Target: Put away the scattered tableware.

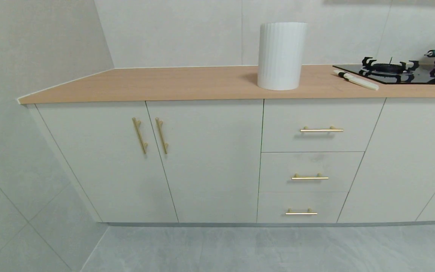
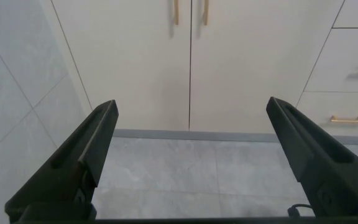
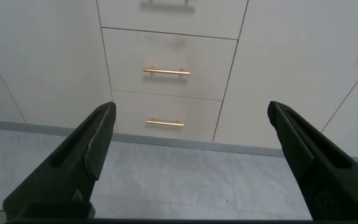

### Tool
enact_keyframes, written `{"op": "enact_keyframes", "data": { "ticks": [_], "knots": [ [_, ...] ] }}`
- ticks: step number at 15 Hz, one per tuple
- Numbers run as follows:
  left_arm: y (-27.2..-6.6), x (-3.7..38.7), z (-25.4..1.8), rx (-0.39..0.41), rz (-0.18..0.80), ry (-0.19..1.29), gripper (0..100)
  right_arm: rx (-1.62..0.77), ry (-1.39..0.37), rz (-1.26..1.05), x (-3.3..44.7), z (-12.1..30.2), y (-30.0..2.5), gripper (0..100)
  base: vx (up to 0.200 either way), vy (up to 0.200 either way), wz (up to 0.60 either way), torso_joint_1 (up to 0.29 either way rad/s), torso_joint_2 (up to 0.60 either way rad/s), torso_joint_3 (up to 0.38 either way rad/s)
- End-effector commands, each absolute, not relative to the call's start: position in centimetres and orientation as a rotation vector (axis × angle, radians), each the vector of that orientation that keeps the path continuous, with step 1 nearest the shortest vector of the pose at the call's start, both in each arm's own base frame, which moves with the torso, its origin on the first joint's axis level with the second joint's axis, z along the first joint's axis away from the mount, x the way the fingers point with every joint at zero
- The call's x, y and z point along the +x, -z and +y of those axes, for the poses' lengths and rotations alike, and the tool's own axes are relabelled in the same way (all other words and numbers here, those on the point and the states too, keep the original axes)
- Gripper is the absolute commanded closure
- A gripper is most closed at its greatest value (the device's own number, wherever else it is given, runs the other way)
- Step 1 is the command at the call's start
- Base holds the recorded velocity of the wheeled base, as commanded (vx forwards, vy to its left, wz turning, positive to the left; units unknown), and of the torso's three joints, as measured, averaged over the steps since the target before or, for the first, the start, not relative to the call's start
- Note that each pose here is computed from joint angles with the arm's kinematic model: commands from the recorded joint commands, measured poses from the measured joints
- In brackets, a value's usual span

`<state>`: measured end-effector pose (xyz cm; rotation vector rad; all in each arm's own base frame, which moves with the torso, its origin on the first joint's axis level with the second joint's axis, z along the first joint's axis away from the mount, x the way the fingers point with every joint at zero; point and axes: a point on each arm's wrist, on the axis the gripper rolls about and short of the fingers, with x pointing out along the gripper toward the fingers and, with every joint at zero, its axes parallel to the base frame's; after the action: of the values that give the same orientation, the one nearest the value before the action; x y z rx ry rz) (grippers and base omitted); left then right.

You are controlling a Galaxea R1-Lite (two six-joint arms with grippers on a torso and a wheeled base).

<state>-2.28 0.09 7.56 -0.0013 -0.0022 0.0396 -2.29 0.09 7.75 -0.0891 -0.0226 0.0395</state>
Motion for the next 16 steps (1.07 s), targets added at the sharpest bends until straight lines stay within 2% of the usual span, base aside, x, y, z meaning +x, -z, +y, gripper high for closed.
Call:
{"op": "enact_keyframes", "data": {
  "ticks": [1, 13, 16],
  "knots": [
    [-7.56, -2.28, 0.09, -0.002, -0.002, -0.04, 0, -0.089, -0.041, -0.02, -2.27, 0.09, -7.76, 0, 0.2, 0.0, 0.0, 0.002, 0.0, -0.007],
    [-7.56, -2.28, 0.09, -0.002, -0.002, -0.04, 0, -0.086, -0.039, -0.02, -2.27, 0.08, -7.76, 0, 0.2, 0.0, 0.0, 0.004, 0.0, 0.003],
    [-7.58, -2.28, 0.09, -0.003, -0.003, -0.04, 0, -0.085, -0.039, -0.02, -2.27, 0.08, -7.76, 0, 0.0, 0.0, 0.0, 0.0, 0.0, 0.0]
  ]
}}
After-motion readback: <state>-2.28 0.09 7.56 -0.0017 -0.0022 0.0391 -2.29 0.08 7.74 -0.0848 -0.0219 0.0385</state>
